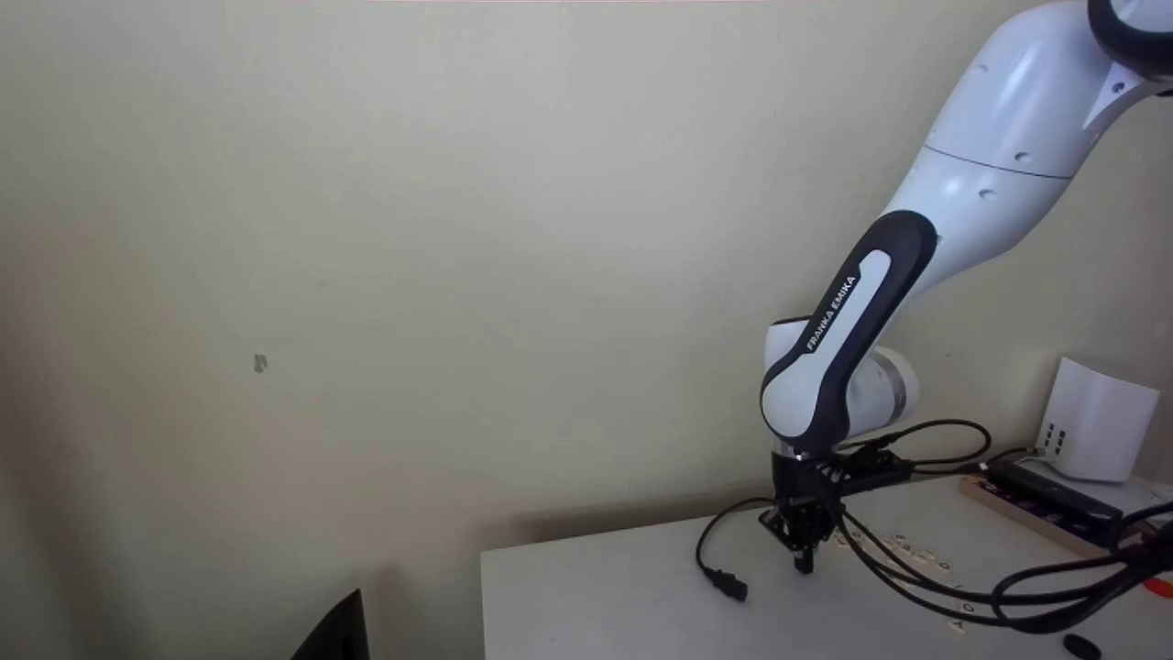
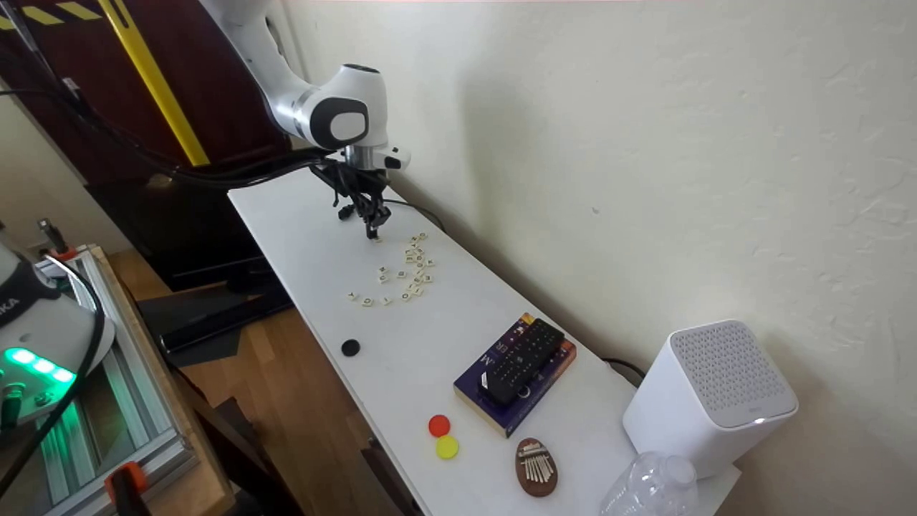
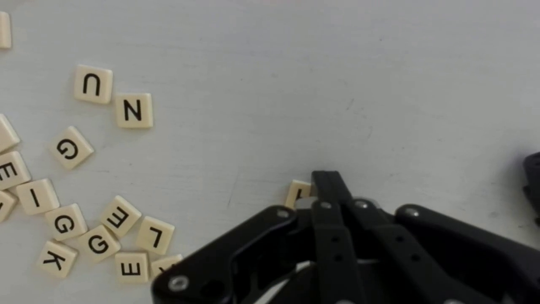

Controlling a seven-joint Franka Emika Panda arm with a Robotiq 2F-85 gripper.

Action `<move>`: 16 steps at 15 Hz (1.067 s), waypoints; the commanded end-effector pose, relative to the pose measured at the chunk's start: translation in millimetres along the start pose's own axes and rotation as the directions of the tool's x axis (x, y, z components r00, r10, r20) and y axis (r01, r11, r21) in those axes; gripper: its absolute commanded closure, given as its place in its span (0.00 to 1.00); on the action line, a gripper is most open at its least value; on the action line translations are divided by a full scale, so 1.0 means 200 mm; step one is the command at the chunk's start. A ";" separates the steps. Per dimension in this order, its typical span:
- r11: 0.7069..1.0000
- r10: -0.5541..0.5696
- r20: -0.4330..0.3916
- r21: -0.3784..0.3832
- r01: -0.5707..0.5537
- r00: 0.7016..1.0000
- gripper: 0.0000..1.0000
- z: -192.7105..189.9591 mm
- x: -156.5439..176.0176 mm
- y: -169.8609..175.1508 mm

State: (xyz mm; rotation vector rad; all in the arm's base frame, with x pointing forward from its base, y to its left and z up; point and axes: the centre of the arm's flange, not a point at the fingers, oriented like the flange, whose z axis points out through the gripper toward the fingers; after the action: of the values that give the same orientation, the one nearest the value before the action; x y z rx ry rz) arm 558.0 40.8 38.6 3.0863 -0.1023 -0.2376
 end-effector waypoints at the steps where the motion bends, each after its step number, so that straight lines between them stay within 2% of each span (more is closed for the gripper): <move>1: 0.999 -0.034 0.003 -0.018 0.034 0.999 1.00 -0.01 -0.07 -0.02; 9: 1.000 -0.027 -0.028 -0.011 0.027 0.999 1.00 -0.06 -0.15 0.00; 16: 0.993 0.077 -0.084 0.091 -0.069 0.994 1.00 -0.15 -0.24 0.09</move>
State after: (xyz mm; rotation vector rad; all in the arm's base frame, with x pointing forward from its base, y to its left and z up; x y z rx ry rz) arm 532.9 35.6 57.2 3.1148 -0.1472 -0.1344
